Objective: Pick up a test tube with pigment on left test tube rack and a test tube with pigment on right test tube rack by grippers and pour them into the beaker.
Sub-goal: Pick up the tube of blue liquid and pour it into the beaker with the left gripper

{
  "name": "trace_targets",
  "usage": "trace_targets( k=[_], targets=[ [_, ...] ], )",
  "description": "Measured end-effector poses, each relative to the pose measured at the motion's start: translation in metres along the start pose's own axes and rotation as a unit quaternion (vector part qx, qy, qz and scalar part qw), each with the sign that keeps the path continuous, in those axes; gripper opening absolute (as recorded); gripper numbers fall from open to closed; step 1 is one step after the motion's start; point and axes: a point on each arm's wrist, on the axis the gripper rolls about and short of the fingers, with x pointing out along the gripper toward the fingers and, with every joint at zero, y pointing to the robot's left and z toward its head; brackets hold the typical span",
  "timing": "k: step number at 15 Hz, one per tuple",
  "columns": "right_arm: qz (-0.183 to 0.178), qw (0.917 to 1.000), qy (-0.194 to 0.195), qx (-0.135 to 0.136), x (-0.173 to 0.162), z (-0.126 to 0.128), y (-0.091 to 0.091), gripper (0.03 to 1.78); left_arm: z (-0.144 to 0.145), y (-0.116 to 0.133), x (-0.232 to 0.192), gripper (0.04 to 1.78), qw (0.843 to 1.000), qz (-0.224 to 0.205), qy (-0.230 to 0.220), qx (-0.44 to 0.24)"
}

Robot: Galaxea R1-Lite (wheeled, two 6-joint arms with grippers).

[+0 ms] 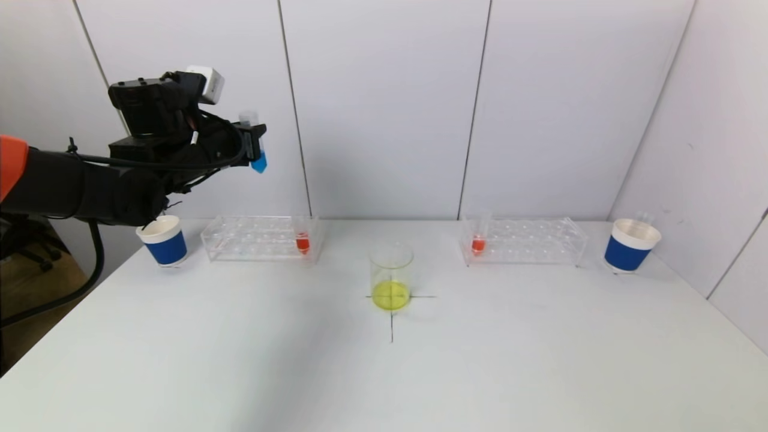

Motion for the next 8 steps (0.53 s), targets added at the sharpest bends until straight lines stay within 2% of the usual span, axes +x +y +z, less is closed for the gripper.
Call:
trace_targets(
  k=[8],
  targets=[
    [0.0,1.0,0.0,0.0,0.0,0.0,0.0,1.77,0.016,-0.043,0.003,0.44,0.998,-0.056,0.005,-0.001]
  ],
)
